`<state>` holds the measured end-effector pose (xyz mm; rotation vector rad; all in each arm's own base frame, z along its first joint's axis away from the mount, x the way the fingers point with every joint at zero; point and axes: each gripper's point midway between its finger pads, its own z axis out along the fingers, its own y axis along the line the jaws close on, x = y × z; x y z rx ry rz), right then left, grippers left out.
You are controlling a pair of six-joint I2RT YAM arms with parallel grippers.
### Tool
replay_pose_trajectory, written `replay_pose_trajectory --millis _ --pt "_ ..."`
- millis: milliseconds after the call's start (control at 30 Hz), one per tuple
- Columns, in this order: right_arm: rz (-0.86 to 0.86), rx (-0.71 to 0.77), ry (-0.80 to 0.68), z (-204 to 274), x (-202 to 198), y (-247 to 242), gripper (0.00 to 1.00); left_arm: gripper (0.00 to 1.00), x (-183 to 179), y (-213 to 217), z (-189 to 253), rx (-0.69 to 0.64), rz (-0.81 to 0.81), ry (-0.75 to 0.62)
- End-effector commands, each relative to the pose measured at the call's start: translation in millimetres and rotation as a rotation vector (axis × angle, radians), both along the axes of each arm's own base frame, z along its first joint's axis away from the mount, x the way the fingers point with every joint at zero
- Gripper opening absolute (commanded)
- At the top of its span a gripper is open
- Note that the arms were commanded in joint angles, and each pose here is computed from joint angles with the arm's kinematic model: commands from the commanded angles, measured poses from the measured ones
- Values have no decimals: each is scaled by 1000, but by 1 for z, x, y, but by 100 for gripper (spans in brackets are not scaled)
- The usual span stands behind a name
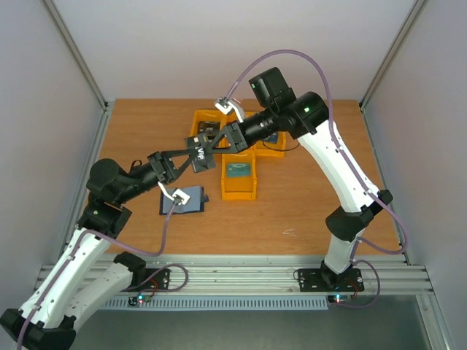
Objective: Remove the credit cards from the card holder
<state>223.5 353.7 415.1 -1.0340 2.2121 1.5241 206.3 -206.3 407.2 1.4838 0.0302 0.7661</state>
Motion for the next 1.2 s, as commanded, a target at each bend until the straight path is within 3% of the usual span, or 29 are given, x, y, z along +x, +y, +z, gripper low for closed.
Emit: replay_pose_trajectory --millis 0,267,467,567,733,967,1167 --pt "-152 -81 -93 -2 23 -24 38 0 -2 4 -7 3 27 55" --pt "-682 -307 -240 -31 94 -133 97 0 63 36 -56 61 428 501" --pt "-912 -465 -296 -53 109 -208 98 0 121 60 -98 38 819 977" --pt "-953 -499 -291 -61 112 -229 99 0 136 62 -124 79 934 1116" --pt "-971 -529 -283 -70 115 -251 98 0 182 58 -164 134 1086 1187" --pt "-988 -536 -260 -74 130 -271 99 0 264 34 -199 13 1130 1265" --pt "-1022 -534 -220 -76 144 -287 98 0 311 31 -237 10 1178 1276"
